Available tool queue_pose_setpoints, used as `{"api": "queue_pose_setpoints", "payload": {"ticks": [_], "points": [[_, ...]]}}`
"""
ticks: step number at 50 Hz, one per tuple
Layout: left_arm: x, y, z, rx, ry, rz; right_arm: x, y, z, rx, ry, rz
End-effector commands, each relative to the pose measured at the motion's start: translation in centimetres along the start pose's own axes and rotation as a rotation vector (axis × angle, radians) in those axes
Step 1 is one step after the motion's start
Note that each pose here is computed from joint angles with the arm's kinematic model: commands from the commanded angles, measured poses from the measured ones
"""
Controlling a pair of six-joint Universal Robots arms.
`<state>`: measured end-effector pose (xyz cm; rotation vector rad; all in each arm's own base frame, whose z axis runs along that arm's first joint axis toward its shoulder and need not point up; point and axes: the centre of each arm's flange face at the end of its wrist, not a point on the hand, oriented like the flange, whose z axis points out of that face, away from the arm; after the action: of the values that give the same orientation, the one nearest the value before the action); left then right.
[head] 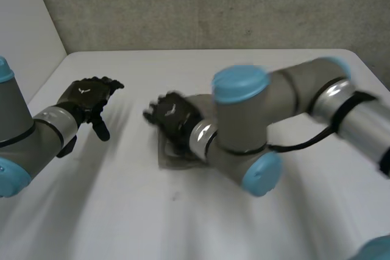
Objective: Fold the towel.
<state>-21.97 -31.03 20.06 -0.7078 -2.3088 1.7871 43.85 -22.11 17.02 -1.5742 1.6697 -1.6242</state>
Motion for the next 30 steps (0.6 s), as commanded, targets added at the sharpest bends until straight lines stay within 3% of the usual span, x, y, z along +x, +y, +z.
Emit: {"api": "queue_pose_setpoints", "payload": {"ticks": [1, 12, 14, 19, 23, 30], "points": [[0.7, -2.4, 0.3, 0.072, 0.014, -0.001, 6.7, -1.9, -4.0, 0.083, 0.165, 0.283], [5.6, -6.4, 0.8, 0.195, 0.151, -0.178, 11.9, 2.9, -7.9, -0.009, 0.321, 0.513], [8.7, -6.2, 1.3, 0.177, 0.228, -0.220, 13.2, 4.1, -8.4, -0.020, 0.359, 0.598], [12.4, -5.0, 2.0, 0.115, 0.312, -0.255, 14.4, 5.3, -8.9, -0.038, 0.393, 0.686], [13.6, -3.8, 2.8, 0.081, 0.326, -0.257, 14.5, 5.8, -8.9, -0.049, 0.394, 0.703], [13.7, -1.1, 5.2, 0.033, 0.235, -0.249, 14.0, 6.2, -7.9, -0.056, 0.371, 0.705]]}}
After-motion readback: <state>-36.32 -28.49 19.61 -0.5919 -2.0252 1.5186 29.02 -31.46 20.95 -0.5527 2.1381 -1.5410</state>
